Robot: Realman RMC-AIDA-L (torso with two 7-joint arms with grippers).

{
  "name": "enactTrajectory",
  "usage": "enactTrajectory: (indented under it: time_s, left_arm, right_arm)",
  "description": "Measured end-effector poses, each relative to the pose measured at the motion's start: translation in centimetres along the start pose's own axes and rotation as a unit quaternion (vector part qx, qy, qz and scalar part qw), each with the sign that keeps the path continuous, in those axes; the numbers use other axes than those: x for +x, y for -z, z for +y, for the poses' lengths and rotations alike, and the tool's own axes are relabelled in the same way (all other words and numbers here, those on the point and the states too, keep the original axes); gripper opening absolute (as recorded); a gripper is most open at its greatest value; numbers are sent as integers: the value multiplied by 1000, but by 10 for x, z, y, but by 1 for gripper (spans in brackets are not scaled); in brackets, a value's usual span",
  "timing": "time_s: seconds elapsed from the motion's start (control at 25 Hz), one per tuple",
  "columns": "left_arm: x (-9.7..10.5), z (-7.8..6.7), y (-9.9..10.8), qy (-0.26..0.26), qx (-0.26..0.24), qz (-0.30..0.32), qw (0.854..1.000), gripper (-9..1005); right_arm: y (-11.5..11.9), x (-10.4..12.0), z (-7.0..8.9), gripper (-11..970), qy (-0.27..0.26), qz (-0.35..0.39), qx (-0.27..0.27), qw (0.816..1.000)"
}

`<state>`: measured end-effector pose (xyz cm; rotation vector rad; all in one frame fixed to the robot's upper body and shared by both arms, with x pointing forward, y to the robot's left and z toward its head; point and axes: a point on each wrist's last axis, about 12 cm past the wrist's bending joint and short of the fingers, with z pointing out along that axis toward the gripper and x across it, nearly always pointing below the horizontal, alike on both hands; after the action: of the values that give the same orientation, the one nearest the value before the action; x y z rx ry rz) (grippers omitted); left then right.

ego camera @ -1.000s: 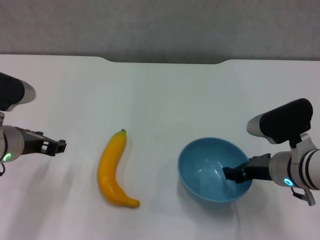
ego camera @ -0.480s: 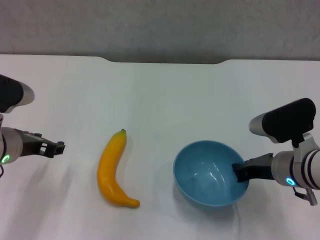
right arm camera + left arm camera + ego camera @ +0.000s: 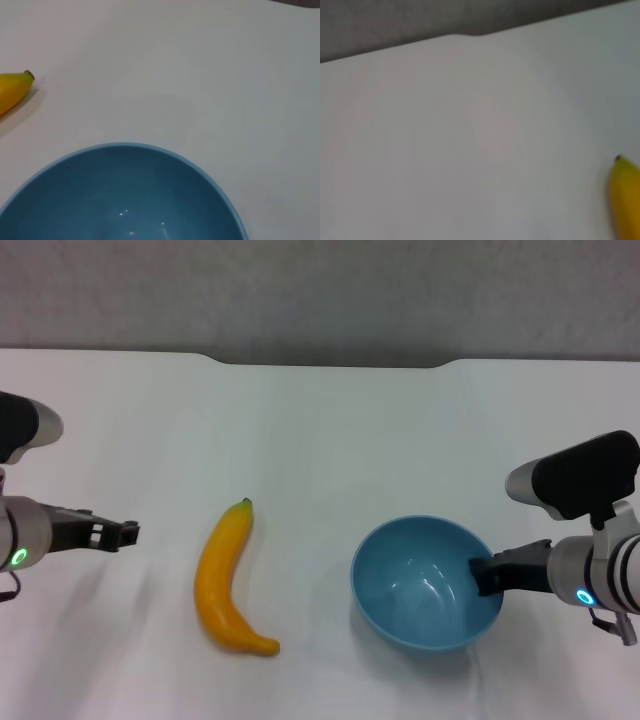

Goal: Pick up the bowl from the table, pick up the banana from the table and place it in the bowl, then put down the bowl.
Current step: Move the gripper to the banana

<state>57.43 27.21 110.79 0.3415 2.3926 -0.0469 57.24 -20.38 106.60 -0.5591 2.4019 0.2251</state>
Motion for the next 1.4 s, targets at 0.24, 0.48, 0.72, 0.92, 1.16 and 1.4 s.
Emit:
enactTrajectory:
  time_s: [0.24,0.48,0.72,0.92,1.16,1.4]
  left_arm:
    - [-11,-15,7,16,31,18,999,622]
    - [-10,-30,6,6,45,38,998,624]
    - [-13,-46,4,-4,56,27,998,626]
    - [-13,-47,3,2,58,27,998,626]
    - [-10,-55,1,18,66,33,997,625]
    - [-14,-73,-1,33,86,31,995,626]
  right_arm:
    - [0,-2,-1,61,8,-3,6,1000]
    - [1,-10,-1,55,11,-21,9,1000]
    - [8,-27,5,35,20,-55,3,998]
    - [11,-31,8,35,22,-72,1,997]
    - [12,-33,4,35,16,-80,6,997]
    - [13,-34,2,35,18,-85,12,996]
